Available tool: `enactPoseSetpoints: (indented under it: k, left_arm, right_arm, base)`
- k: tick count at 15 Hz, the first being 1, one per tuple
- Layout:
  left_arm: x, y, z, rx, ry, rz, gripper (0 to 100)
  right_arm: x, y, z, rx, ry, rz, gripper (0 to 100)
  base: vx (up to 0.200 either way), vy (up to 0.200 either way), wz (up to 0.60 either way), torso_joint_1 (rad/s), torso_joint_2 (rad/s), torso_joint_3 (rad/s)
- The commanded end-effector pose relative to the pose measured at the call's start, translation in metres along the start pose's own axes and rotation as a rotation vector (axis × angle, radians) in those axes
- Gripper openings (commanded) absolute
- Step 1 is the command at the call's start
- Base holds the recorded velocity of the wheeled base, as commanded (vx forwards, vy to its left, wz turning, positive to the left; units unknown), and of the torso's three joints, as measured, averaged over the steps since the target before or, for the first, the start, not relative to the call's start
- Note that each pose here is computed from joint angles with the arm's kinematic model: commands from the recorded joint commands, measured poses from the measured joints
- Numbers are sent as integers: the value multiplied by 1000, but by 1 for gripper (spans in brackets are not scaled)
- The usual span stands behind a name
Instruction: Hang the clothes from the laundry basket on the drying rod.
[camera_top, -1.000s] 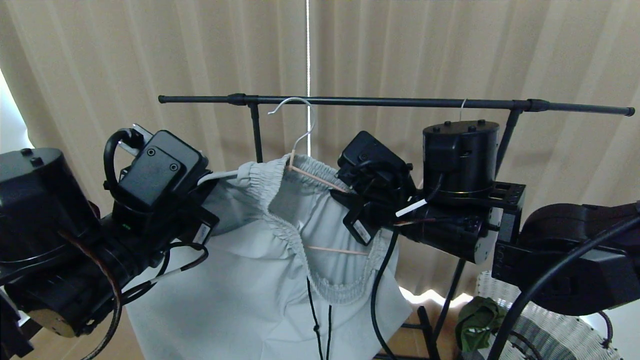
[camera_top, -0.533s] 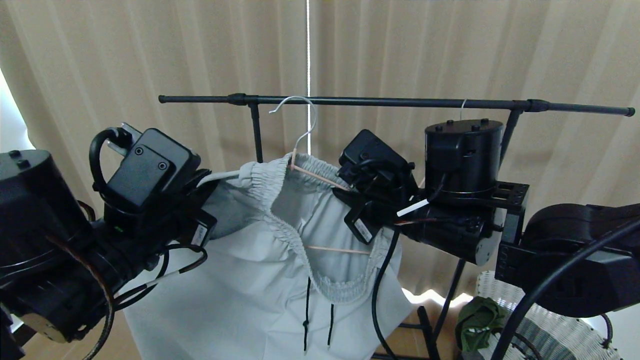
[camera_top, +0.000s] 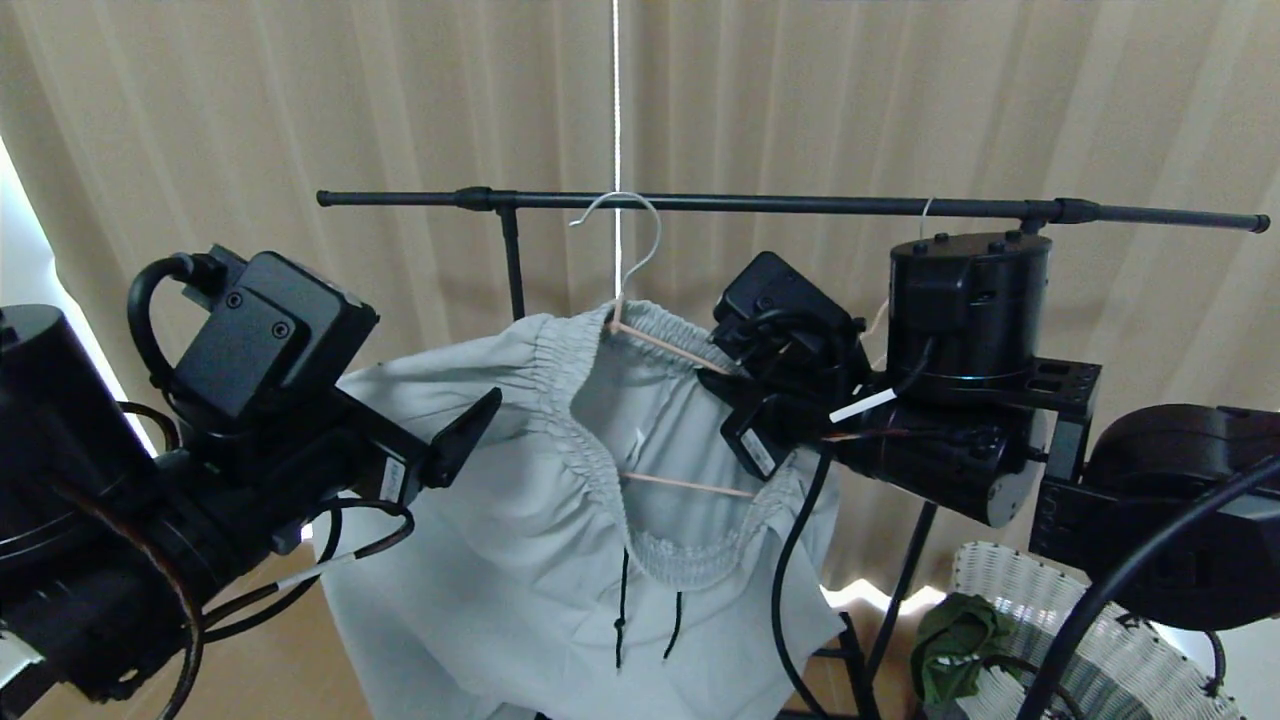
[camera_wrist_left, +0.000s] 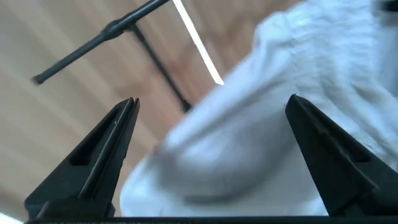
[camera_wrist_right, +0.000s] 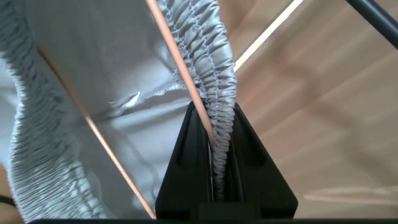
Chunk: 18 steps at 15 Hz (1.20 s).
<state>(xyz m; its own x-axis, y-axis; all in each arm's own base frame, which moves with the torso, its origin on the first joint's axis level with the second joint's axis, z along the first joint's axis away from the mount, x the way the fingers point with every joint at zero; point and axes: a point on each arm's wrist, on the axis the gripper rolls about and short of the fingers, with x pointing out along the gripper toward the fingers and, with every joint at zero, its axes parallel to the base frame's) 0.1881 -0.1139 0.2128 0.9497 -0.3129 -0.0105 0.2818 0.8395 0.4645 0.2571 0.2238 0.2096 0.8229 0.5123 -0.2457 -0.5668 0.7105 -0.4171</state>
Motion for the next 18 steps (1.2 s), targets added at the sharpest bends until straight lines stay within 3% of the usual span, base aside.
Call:
enactPoseSetpoints:
  k: [1,8,14,15,18]
  left_arm:
    - [-4,1,0,-2,-6,1,100]
    - [-21,3,-10,-4,13,6,100]
    - [-28,16,-43,7,143,79,100]
    - [-27,17,-50,-9,173,83,100]
    - [-28,18,-53,-60,175,79,100]
  right_arm:
    - [-9,-10,-1,-2,-4,-27,0]
    - [-31,-26,-10,4,15,-70,0]
    - [-56,-33,-11,12,-3,-92,0]
    - [-62,-34,-10,13,-13,-96,0]
    - [-72,-36,-11,16,-21,-103,0]
  base:
    - [0,0,0,0,0,0]
    - [0,0,0,0,0,0]
    - [0,0,0,0,0,0]
    - [0,0,0,0,0,0]
    - [0,0,0,0,0,0]
